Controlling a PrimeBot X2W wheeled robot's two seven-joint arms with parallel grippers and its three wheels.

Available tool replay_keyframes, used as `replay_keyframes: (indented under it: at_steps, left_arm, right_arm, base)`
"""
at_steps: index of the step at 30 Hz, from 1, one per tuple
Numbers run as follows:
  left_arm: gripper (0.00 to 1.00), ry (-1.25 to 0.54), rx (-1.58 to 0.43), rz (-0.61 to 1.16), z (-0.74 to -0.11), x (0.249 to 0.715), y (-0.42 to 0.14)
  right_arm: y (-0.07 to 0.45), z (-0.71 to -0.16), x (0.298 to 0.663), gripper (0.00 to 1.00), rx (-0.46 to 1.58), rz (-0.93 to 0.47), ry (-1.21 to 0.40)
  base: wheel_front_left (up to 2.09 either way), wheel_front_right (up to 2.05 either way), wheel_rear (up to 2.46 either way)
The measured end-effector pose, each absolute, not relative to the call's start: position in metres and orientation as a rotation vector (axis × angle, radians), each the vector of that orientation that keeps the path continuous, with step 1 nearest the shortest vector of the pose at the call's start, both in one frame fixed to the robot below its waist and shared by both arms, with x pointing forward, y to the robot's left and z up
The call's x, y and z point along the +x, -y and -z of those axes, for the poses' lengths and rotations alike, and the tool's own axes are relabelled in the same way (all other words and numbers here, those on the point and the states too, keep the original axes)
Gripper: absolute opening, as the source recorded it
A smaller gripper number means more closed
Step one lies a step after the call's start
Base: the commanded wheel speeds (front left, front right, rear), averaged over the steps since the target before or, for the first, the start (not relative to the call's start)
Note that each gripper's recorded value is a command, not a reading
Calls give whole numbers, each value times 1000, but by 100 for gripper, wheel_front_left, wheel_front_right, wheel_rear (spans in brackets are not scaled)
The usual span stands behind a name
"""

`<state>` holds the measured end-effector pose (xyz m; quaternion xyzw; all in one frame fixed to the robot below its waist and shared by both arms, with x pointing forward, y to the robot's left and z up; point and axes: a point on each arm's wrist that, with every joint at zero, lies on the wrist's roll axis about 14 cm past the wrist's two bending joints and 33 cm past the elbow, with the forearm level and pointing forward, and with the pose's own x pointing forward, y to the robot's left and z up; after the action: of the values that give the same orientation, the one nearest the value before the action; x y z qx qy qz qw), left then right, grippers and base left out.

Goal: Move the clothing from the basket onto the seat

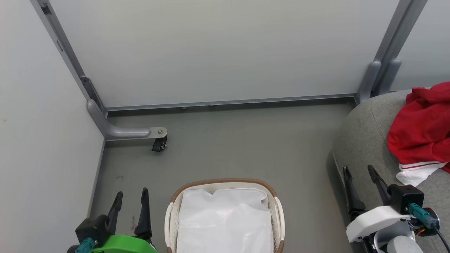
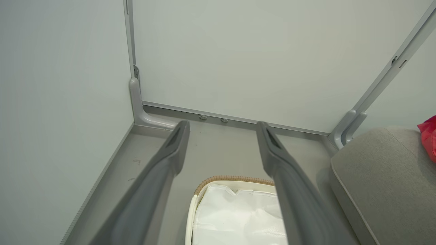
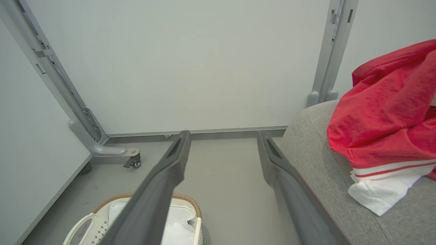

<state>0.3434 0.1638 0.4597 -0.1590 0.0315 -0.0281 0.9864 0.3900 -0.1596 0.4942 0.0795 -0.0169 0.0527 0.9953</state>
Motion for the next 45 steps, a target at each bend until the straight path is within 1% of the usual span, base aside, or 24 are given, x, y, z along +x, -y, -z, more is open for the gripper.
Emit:
replay_keyframes:
  at_steps: [5, 6, 11, 15, 30, 45]
  left_arm:
    - [100, -66, -320, 60, -459, 343, -163]
    - [0, -73, -321, 59, -457, 342, -162]
    - [0, -120, -324, 50, -442, 336, -162]
    - [0, -137, -378, 30, -439, 336, -164]
    - [0, -143, -614, -45, -441, 341, -177]
    - [0, -126, -812, -83, -450, 349, -186]
  right_arm:
    - [159, -494, 390, 100, 159, -108, 34]
    - [158, -493, 390, 0, 160, -108, 31]
    - [157, -473, 382, 0, 173, -100, -33]
    - [160, -466, 380, 0, 235, -77, -65]
    - [171, -469, 381, 0, 499, -8, -76]
    - [179, -471, 382, 0, 717, 33, -84]
  base:
    - [0, 0, 0]
    - [0, 0, 0]
    - [0, 0, 0]
    - [0, 0, 0]
    - [0, 0, 0]
    - [0, 0, 0]
